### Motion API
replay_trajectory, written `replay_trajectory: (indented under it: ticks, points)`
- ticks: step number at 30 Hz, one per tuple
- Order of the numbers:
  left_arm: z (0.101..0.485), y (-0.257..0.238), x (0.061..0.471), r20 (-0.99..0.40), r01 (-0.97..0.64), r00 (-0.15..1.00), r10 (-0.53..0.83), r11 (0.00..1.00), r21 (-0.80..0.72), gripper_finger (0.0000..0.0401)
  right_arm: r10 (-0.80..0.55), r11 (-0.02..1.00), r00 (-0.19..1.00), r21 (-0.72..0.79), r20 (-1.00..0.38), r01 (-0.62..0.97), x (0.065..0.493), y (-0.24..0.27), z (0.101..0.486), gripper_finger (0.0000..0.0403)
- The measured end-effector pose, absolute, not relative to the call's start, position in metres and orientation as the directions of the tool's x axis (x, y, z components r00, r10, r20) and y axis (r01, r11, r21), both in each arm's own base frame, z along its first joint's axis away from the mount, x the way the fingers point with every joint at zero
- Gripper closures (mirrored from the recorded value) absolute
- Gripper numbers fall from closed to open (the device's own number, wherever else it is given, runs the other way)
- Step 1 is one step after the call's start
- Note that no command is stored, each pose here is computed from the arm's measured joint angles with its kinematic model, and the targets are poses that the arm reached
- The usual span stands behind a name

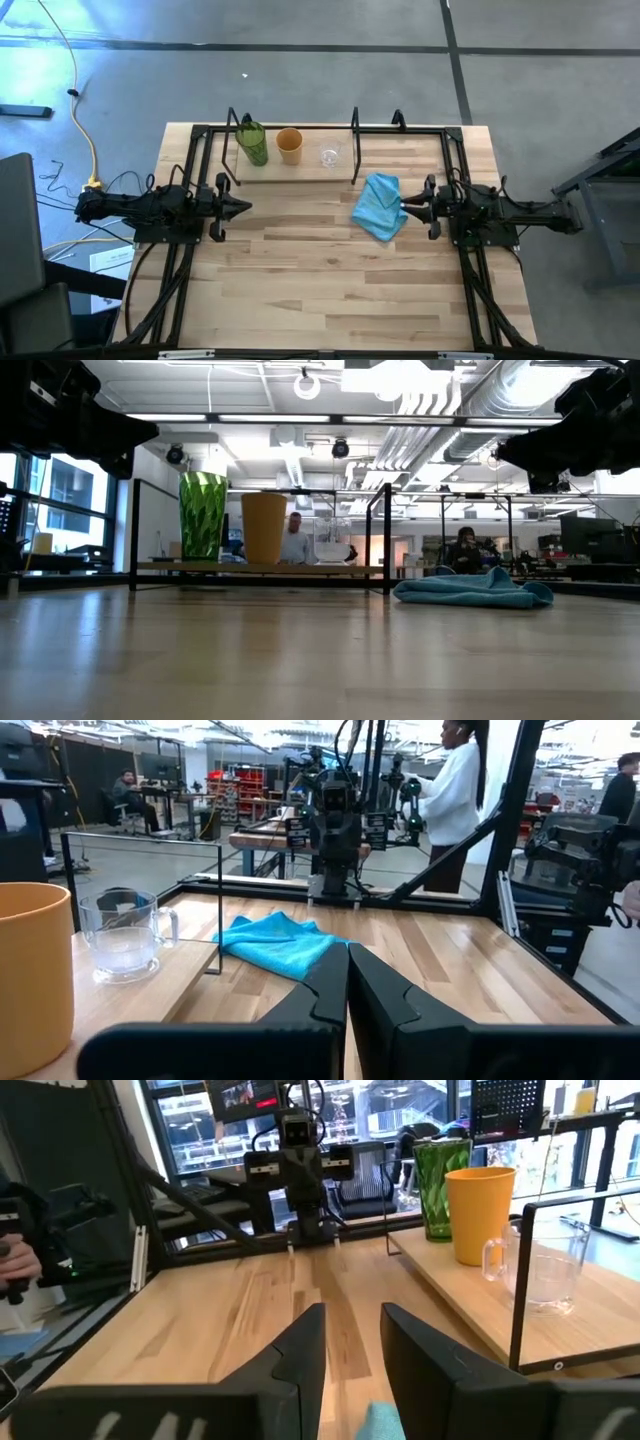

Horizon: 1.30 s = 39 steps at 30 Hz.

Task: Stack small to large cups/mugs on shelf
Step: Return to Home Position

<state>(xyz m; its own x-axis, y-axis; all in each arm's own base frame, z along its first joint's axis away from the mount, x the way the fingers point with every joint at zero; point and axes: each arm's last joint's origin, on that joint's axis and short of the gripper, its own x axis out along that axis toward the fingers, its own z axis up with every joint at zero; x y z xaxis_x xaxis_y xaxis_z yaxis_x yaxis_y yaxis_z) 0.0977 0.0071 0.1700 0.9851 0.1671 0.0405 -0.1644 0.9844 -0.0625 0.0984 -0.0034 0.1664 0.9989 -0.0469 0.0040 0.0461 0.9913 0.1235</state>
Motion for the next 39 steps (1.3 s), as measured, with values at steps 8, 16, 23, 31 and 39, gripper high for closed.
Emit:
replay_trajectory:
  ticks: [8,16,23,31,39]
  points:
    - [0.1693,0.0080,0.0976,0.034,-0.198,0.979,0.201,0.978,-0.063,0.0400,-0.011,0.997,1.000,0.070,0.001,0.011,0.0984,-0.0023,0.1661,0.0311]
    - [0.1695,0.0081,0.0975,0.035,-0.198,0.979,0.201,0.978,-0.063,0.0400,0.001,0.999,1.000,0.044,-0.003,-0.001,0.0983,-0.0021,0.1663,0.0311]
    - [0.1695,0.0080,0.0975,0.035,-0.198,0.979,0.200,0.978,-0.063,0.0400,-0.002,0.999,1.000,0.044,-0.004,0.003,0.0983,-0.0023,0.1663,0.0311]
    - [0.1695,0.0081,0.0975,0.036,-0.198,0.979,0.200,0.978,-0.064,0.0400,0.039,0.997,0.999,-0.074,0.001,-0.039,0.0982,-0.0011,0.1668,0.0311]
    - [0.1695,0.0081,0.0975,0.035,-0.198,0.979,0.200,0.978,-0.064,0.0401,0.031,0.996,1.000,-0.087,0.002,-0.031,0.0982,-0.0014,0.1669,0.0311]
